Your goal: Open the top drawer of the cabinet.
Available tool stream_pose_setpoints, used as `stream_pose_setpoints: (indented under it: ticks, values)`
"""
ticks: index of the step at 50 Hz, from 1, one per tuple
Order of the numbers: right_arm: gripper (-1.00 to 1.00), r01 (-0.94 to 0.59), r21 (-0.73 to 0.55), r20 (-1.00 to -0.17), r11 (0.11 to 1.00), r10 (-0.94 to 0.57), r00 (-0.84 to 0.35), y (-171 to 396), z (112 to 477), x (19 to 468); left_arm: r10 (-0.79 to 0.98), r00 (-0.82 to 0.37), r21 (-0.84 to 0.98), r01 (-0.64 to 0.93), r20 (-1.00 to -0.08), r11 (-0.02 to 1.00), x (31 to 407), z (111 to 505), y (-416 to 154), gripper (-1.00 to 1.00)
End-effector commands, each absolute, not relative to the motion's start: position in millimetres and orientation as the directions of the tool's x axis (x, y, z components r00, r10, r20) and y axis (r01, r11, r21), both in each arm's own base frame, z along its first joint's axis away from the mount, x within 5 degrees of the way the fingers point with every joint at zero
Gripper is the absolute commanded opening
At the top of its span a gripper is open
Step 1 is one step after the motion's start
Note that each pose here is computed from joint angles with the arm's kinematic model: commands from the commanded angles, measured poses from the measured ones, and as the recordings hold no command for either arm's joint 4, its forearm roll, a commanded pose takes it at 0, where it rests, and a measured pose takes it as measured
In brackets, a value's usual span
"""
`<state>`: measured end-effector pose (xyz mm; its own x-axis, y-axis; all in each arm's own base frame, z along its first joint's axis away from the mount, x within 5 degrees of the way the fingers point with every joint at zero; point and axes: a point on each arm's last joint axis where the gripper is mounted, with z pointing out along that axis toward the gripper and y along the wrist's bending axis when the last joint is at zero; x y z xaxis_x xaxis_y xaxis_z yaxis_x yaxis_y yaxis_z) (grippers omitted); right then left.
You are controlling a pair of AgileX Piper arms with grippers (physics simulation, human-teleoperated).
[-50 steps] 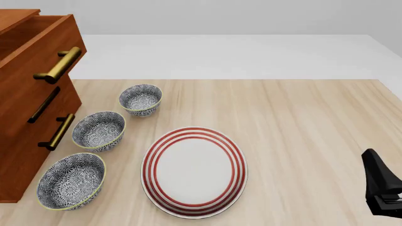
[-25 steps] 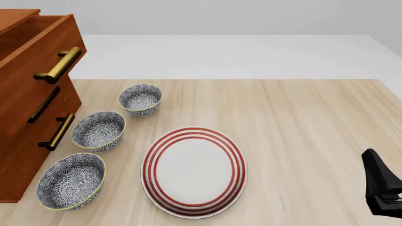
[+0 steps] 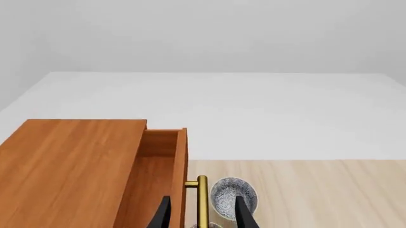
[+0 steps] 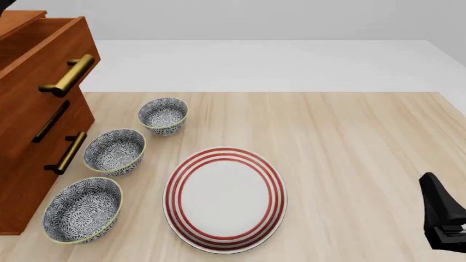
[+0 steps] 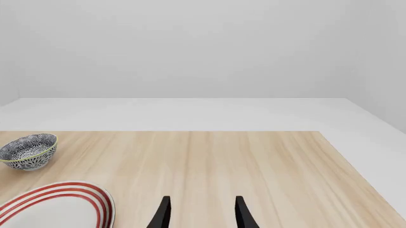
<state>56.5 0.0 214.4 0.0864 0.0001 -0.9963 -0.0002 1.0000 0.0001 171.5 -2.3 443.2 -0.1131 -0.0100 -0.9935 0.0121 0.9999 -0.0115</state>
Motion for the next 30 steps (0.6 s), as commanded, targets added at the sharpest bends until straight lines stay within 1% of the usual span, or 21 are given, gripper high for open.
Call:
stream_pose_setpoints:
  ticks: [1,17,30]
  values:
    - [1.0,0.0,0.0,-0.996,1.0,0.0,0.087,0,214,57,-0.008,-0.171,-0.011,0.015,-0.985,1.0,186,432,-3,1.0]
    - [1.0,0.0,0.0,-0.996,1.0,0.0,0.086,0,214,57,0.007,-0.202,0.005,0.014,-0.979,1.0,197,427,-2,1.0]
    - [1.0,0.0,0.0,-0.996,1.0,0.0,0.086,0,214,57,-0.009,-0.201,-0.008,-0.007,-0.98,1.0,205,425,1,1.0]
